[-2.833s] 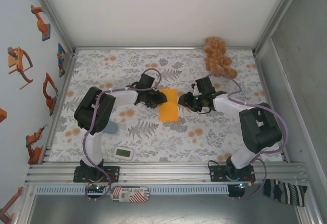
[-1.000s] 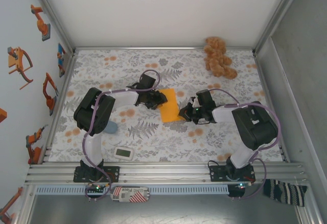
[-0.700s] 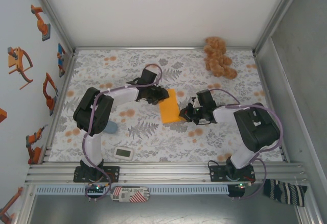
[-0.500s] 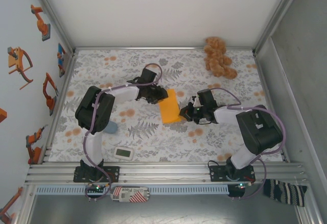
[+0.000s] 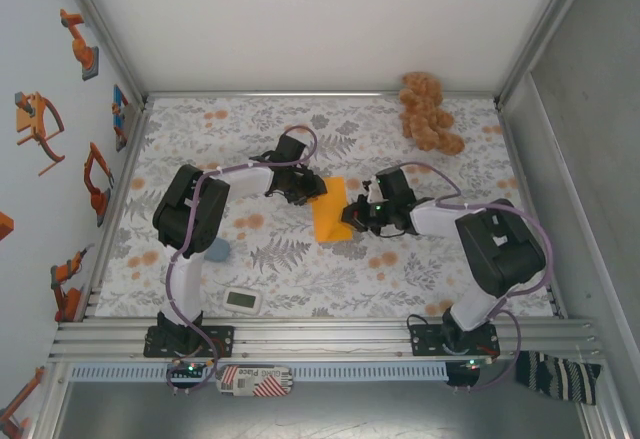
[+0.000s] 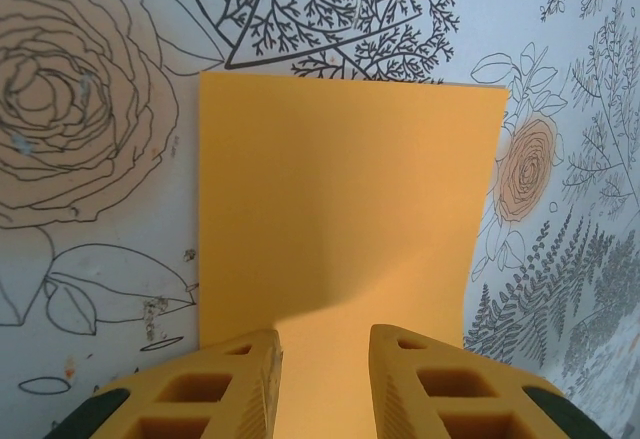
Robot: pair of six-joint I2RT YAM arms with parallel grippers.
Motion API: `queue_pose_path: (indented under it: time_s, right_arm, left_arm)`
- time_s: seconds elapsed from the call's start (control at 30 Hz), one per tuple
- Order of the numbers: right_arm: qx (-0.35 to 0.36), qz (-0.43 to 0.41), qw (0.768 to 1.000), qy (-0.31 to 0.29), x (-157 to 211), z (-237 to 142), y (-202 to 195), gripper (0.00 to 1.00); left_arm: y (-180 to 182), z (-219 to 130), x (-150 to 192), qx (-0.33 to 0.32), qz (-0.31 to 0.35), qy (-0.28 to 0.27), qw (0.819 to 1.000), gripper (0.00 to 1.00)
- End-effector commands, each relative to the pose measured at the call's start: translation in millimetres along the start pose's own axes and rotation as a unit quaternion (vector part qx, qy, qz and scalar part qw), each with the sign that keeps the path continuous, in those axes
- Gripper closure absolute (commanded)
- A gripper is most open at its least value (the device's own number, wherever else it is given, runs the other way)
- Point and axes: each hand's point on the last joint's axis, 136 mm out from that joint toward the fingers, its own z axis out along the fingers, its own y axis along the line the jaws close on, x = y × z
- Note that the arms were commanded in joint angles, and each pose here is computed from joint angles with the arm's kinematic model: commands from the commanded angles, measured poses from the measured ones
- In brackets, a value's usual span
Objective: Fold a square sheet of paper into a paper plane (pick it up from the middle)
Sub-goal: Fold the triangle a second time at the center of the table.
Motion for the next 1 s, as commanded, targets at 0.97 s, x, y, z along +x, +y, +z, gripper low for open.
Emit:
queue_pose_path:
  time_s: [0.97]
  right_arm:
    - [0.002, 0.001, 1.000, -0.025, -29, 52, 8, 1.00]
  left_arm:
    - [30, 11, 18, -0.043, -0.011, 0.032, 0.998, 0.79]
